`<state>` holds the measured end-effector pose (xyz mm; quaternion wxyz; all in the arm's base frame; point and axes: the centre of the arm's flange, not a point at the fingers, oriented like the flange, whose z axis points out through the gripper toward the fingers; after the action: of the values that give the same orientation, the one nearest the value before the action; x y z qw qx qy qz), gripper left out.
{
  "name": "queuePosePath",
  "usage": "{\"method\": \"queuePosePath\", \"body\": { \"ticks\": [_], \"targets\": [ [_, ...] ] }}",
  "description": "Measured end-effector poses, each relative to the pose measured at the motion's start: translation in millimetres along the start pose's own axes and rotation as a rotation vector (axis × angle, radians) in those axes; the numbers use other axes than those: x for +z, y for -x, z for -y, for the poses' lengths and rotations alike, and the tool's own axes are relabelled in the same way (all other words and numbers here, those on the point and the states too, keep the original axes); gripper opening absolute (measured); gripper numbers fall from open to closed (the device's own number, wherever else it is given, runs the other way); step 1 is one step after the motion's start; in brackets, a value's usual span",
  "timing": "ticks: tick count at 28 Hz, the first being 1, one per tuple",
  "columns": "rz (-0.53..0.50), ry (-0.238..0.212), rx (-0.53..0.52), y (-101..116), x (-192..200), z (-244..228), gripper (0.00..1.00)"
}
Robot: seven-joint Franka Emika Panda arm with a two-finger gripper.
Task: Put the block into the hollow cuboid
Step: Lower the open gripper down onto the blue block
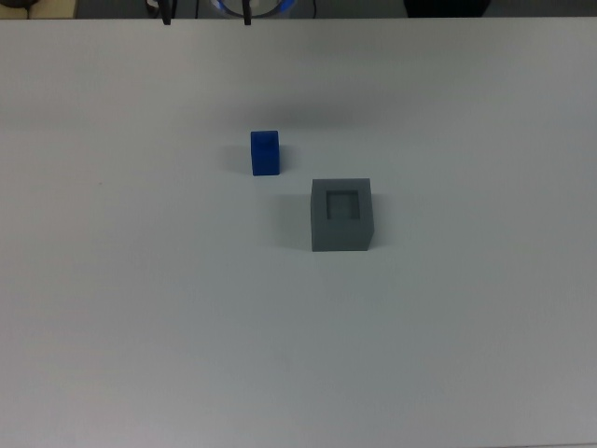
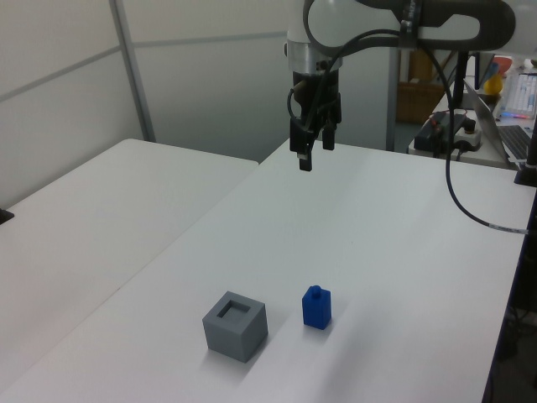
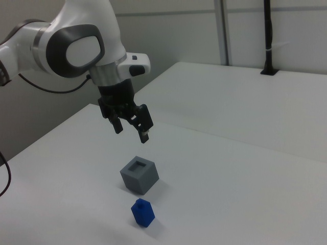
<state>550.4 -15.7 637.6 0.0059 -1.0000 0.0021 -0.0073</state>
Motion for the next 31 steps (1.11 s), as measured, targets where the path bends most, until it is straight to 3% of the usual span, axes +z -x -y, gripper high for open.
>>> {"method": "queuePosePath", "body": {
  "ticks": [9,17,26,31],
  "targets": [
    [0.048,0.001,-0.045,-8.9,25.4,12.6,1.00],
    [0.166,-0.003,-0.151,-14.6,89.1,28.4,1.00],
    [0.202,-0.004,-0.193,-7.1,160.4,47.1,1.00],
    [0.206,0.021,-0.221,1.2,203.6,54.5,1.00]
  ]
}}
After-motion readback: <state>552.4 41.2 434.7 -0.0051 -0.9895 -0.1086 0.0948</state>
